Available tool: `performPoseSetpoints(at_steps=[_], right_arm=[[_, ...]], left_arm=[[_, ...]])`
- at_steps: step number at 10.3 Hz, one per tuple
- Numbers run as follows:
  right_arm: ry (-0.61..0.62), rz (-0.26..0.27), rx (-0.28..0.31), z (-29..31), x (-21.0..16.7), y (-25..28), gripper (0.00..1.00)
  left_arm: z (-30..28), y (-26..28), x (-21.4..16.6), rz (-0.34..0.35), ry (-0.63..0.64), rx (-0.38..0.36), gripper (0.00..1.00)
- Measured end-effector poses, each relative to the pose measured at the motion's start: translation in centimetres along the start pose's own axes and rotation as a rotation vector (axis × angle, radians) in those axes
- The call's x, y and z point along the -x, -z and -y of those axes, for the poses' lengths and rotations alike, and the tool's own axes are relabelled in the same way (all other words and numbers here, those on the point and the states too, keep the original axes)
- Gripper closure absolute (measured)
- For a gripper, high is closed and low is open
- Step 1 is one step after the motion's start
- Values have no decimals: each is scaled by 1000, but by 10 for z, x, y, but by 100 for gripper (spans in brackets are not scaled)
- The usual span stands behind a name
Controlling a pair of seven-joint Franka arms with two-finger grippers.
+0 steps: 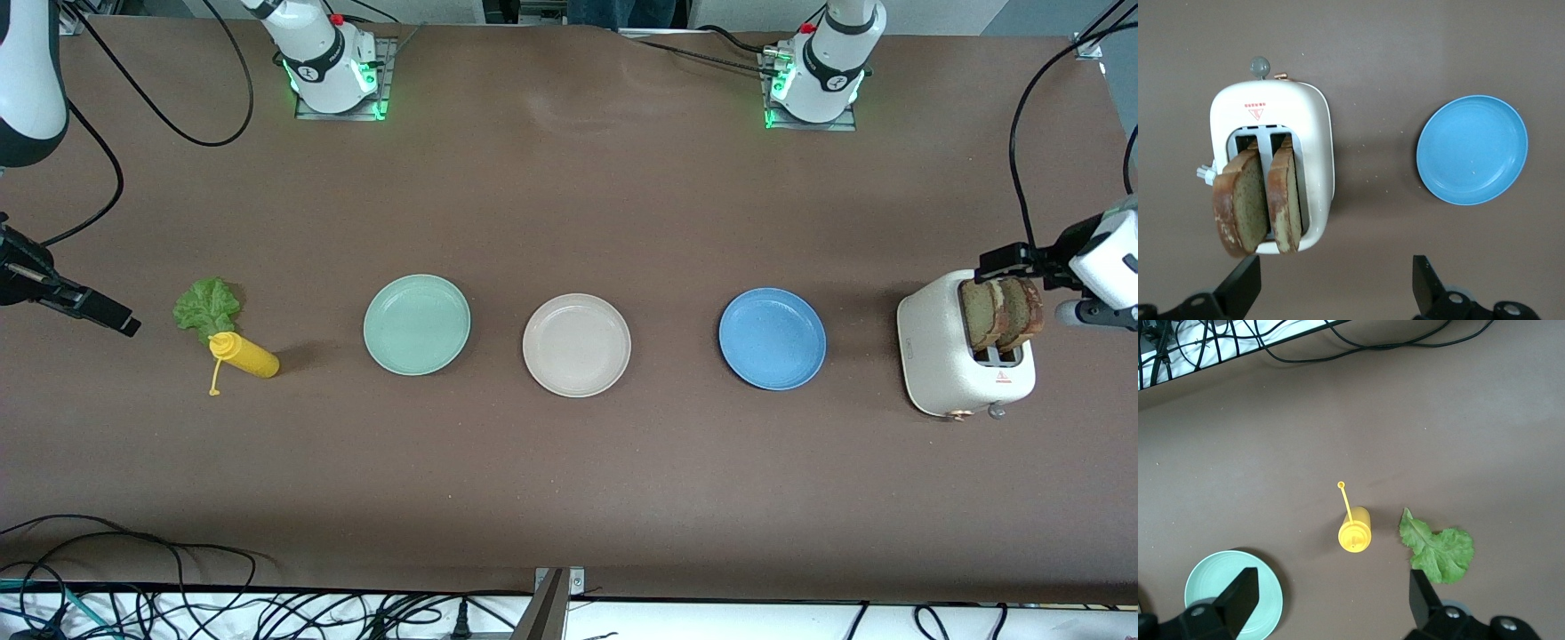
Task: Make sandwich on beige plate with both arms
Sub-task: 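Reach the left gripper to the toaster and grasp a bread slice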
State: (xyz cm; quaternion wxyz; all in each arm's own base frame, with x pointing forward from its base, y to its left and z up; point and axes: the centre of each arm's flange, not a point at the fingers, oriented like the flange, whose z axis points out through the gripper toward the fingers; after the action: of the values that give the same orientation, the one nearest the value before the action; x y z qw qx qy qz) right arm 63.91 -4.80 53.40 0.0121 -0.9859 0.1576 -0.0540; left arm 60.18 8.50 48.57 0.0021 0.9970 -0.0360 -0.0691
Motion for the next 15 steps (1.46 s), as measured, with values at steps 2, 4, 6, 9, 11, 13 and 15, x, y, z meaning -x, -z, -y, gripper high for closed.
performPoseSetpoints(at_steps=[2, 4, 6, 9, 11, 13, 15], right_arm=[[0, 0, 0, 0, 0, 0, 0], [0, 0, 0, 0, 0, 0, 0], [-1, 0, 0, -1, 0, 0, 0], [-2, -1, 0, -1, 0, 0, 0], [-2, -1, 0, -1, 0, 0, 0], [-2, -1, 0, -1, 0, 0, 0], [-2, -1, 0, -1, 0, 0, 0]], left_arm=[[4, -29, -7, -37, -20, -59, 0], [7, -65, -6, -51, -29, -76, 0], [11, -89, -1, -47, -30, -115, 0], [9, -115, 11, -62, 1, -139, 2], [7, -130, 16, -69, 1, -138, 29], [11, -128, 18, -73, 26, -142, 60], [21, -121, 22, -67, 52, -143, 85]])
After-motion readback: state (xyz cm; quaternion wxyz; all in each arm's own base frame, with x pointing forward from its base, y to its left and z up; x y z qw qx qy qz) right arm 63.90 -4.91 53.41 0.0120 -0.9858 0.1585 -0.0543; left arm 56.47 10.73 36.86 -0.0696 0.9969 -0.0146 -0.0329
